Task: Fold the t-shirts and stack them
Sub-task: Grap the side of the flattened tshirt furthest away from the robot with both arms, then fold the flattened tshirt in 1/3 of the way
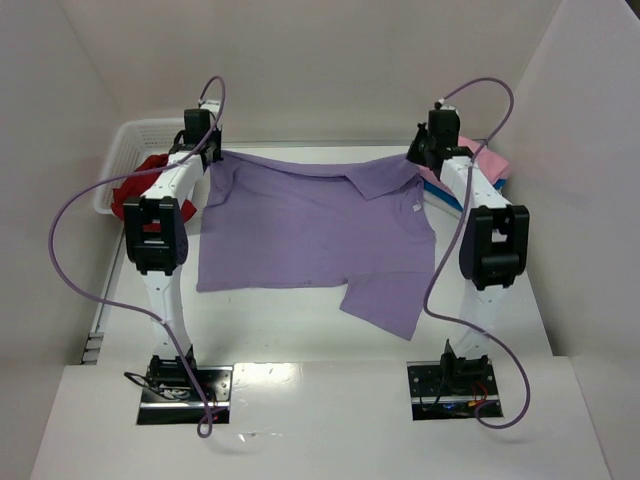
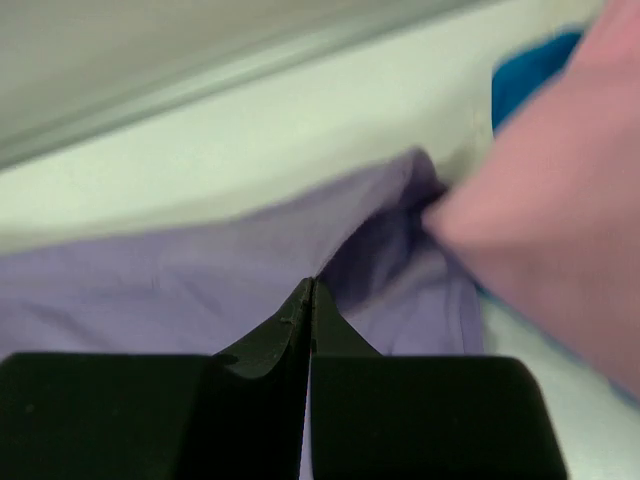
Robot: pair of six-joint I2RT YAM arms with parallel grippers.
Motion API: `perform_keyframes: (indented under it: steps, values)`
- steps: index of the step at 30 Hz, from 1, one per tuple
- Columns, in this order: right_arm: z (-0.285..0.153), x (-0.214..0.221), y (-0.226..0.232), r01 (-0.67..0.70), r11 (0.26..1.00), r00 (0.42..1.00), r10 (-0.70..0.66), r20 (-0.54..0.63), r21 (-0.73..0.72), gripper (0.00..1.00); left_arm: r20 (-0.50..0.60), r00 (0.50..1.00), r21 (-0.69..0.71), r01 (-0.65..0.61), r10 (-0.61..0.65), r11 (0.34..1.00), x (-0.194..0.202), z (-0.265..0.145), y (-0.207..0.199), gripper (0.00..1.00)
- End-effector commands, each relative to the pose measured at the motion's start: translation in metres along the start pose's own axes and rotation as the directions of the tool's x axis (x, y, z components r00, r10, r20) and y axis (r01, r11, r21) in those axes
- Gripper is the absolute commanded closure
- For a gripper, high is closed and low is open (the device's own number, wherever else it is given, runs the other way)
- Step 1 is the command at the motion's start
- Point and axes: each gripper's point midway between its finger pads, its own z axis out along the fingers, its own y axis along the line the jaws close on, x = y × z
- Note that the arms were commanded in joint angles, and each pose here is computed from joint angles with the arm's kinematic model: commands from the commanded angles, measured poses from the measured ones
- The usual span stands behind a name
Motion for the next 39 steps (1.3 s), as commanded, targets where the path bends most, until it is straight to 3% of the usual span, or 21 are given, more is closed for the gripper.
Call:
perform_keyframes:
  steps: [1, 13, 20, 28, 39]
  values:
    - [-0.037, 0.011, 0.006, -0.038, 0.999, 0.999, 0.037, -0.024, -0.028, 1.0, 0.022, 1.0, -0.033, 0.021, -0.02, 0.999, -0.011, -0.029, 0.014, 1.0]
    - [-0.083, 0.044, 0.008, -0.082, 0.993, 0.993, 0.075, -0.089, -0.082, 1.0, -0.053, 0.998, -0.034, 0.026, -0.027, 0.999, 0.024, -0.059, 0.019, 1.0]
    - [-0.106, 0.058, 0.003, -0.084, 0.993, 0.991, 0.074, -0.114, -0.082, 1.0, -0.036, 0.999, -0.055, -0.006, 0.004, 0.998, 0.014, -0.09, 0.028, 1.0]
    - [-0.115, 0.081, -0.004, -0.098, 0.993, 0.983, 0.086, -0.164, -0.067, 1.0, -0.151, 0.988, 0.006, -0.042, 0.042, 0.999, 0.054, -0.105, 0.019, 1.0]
    - [-0.115, 0.116, -0.027, -0.088, 0.996, 0.967, 0.092, -0.236, 0.025, 1.0, -0.228, 0.973, 0.088, -0.008, 0.028, 0.996, 0.096, -0.123, -0.003, 1.0]
